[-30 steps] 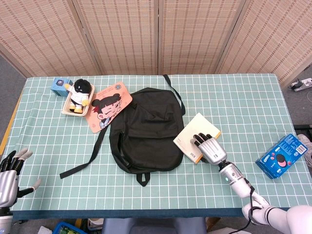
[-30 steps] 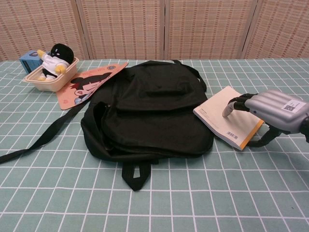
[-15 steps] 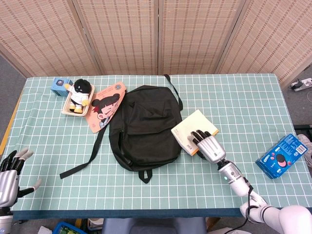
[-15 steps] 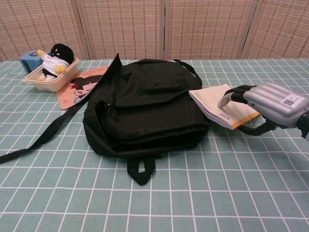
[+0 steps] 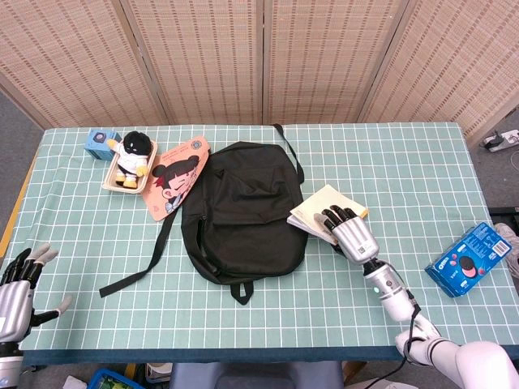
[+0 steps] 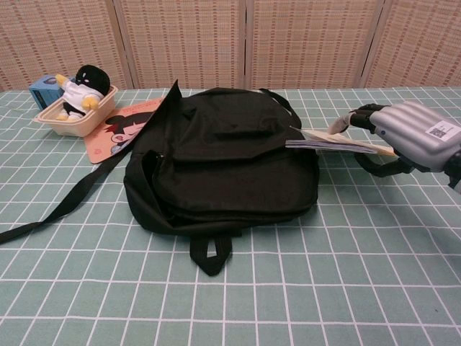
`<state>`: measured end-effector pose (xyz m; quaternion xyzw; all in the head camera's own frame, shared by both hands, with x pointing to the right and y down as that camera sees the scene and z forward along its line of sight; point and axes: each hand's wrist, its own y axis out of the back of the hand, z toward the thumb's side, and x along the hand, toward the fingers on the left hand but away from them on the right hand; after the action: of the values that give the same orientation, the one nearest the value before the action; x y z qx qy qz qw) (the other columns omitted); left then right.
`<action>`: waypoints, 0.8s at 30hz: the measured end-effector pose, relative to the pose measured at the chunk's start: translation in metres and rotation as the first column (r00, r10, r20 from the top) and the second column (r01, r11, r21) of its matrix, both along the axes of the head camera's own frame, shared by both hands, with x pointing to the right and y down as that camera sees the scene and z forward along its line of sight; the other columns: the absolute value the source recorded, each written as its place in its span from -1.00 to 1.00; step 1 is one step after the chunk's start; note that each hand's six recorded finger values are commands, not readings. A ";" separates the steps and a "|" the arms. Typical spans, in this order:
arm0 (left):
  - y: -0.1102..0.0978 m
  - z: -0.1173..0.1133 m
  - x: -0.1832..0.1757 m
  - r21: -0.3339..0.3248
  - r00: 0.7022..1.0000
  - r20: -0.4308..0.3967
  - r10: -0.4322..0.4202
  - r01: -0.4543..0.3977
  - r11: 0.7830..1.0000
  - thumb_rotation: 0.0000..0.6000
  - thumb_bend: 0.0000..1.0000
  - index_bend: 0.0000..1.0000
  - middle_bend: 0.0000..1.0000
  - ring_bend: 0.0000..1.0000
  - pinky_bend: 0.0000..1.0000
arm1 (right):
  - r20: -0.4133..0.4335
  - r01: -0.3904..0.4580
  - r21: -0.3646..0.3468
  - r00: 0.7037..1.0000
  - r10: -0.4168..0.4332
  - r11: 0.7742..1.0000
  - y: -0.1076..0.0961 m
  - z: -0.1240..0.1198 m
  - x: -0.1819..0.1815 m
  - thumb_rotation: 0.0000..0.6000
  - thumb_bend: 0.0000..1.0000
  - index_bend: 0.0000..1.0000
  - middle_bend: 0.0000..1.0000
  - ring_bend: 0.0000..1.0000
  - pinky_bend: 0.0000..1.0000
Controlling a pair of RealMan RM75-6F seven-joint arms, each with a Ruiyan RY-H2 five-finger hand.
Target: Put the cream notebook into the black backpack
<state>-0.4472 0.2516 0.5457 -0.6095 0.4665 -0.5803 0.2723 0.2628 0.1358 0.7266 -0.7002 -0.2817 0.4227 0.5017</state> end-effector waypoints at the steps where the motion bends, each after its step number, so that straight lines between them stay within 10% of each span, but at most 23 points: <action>1: 0.000 0.000 0.000 -0.001 1.000 -0.001 0.001 -0.001 1.000 1.00 -0.56 -0.57 -0.78 -0.98 -0.86 | 0.008 -0.008 0.001 1.000 0.008 1.000 -0.001 -0.001 0.000 1.00 0.01 -0.40 -0.38 -0.56 -0.33; 24: -0.014 -0.004 0.006 0.000 0.999 -0.008 0.044 -0.044 0.999 1.00 -0.56 -0.57 -0.80 -0.98 -0.86 | 0.032 -0.084 0.083 0.996 0.082 0.993 -0.012 -0.020 0.018 1.00 -0.47 0.49 -0.13 -0.41 -0.33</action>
<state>-0.4409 0.2376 0.5419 -0.6218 0.4540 -0.5719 0.2831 0.2804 0.1239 0.7063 -0.6721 -0.3354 0.4208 0.5087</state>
